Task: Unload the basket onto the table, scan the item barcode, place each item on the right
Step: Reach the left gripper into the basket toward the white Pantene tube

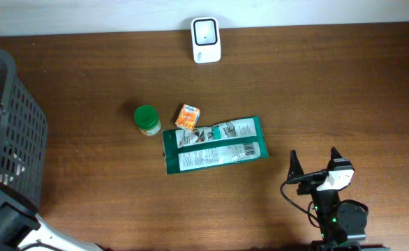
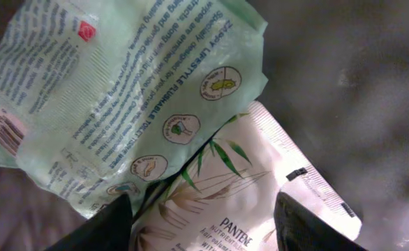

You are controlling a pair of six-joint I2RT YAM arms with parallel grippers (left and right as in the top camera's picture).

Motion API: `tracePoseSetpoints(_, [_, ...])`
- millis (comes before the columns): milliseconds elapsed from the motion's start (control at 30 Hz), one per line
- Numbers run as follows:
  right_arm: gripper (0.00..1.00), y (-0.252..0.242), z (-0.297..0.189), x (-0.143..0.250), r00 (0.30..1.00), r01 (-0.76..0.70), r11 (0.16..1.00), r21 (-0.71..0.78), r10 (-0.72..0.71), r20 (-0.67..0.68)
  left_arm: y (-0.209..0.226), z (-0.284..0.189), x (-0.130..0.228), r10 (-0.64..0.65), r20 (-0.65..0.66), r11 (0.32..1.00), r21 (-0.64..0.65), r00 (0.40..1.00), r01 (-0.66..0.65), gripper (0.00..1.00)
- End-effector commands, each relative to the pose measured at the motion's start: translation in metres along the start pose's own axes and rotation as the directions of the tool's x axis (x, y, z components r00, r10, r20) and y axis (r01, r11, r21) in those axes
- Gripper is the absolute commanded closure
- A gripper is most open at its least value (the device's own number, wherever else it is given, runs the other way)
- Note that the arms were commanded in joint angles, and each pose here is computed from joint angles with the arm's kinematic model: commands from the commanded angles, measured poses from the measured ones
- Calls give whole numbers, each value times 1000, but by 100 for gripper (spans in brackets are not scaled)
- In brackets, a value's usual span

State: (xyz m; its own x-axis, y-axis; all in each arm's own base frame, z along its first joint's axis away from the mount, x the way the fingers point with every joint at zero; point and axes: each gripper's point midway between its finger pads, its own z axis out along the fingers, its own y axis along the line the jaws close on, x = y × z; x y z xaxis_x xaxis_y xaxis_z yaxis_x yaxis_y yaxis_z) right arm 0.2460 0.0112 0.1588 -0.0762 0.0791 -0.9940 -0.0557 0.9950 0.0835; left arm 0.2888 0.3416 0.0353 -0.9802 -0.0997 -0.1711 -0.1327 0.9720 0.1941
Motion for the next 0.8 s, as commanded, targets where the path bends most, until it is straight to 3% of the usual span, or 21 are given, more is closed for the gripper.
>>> tracePoseSetpoints(0, [2,0,0,2,1000,-6,1000,0,6,-2,-32,42,29,2,-95,991,136,996,11,57])
tracePoseSetpoints(233, [2,0,0,2,1000,-6,1000,0,6,-2,-38,41,22,-112,-76,978,167,991,124,100])
tracePoseSetpoints(533, [2,0,0,2,1000,-6,1000,0,6,-2,-26,27,9,-387,-97,909,130,917,397,100])
tracePoseSetpoints(567, [2,0,0,2,1000,-6,1000,0,6,-2,-21,19,5,-386,-94,909,129,918,396,85])
tracePoseSetpoints(633, [2,0,0,2,1000,-6,1000,0,6,-2,-17,10,1,-383,-92,911,125,919,393,36])
tracePoseSetpoints(667, [2,0,0,2,1000,-6,1000,0,6,-2,-16,9,2,-381,-99,912,121,919,391,25])
tracePoseSetpoints(767, [2,0,0,2,1000,-6,1000,0,6,-2,-20,2,18,-269,-169,949,122,948,291,4])
